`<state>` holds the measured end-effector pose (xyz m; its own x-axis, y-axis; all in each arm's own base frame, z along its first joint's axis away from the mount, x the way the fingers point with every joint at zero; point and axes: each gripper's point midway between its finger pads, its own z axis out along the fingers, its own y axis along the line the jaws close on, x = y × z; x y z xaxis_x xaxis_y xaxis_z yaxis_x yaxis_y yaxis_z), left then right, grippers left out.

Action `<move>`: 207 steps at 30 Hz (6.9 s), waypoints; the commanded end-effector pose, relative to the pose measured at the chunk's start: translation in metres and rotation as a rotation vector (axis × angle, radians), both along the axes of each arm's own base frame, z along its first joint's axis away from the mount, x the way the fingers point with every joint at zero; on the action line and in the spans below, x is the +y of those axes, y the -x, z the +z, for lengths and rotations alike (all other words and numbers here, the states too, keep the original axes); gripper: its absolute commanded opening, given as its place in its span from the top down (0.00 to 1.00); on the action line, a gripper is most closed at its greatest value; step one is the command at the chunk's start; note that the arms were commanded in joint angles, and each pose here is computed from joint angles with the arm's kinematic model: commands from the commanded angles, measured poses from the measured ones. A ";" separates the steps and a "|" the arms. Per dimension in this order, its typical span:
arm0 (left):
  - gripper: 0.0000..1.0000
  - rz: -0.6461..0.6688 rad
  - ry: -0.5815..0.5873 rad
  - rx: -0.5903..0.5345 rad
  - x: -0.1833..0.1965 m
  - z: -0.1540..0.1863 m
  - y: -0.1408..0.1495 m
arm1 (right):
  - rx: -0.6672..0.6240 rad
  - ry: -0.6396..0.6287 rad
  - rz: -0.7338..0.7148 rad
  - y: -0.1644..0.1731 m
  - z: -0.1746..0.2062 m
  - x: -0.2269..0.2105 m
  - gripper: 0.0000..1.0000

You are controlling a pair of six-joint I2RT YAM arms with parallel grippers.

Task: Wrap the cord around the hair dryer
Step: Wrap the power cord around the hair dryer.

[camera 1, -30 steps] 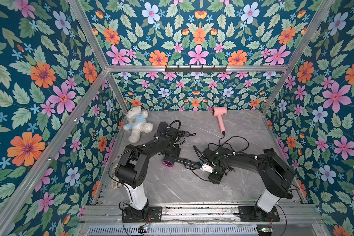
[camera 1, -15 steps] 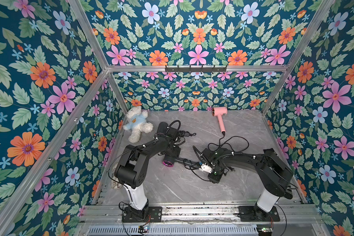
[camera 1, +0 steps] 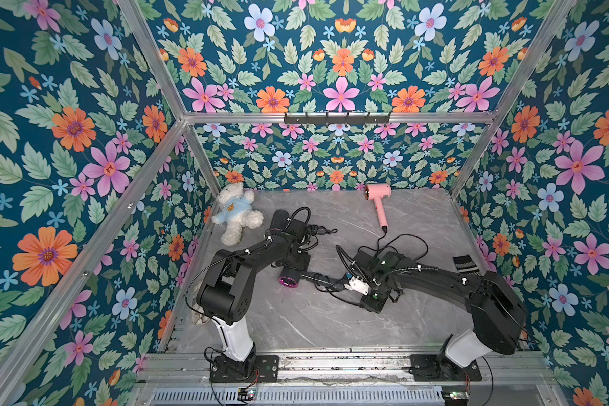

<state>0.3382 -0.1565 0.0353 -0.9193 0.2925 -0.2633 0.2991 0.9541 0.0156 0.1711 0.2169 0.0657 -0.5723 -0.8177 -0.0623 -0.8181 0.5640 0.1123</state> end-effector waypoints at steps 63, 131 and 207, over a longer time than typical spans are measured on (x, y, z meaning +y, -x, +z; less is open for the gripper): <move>1.00 0.238 -0.044 -0.212 0.031 0.026 -0.010 | 0.063 -0.078 0.120 -0.063 -0.027 0.015 0.43; 1.00 -0.331 0.632 -0.178 -0.077 0.076 0.089 | 0.000 -0.616 0.082 -0.089 0.095 0.086 1.00; 1.00 0.633 0.009 -0.819 0.062 0.166 0.039 | -0.249 -0.486 0.040 -0.023 0.136 0.142 1.00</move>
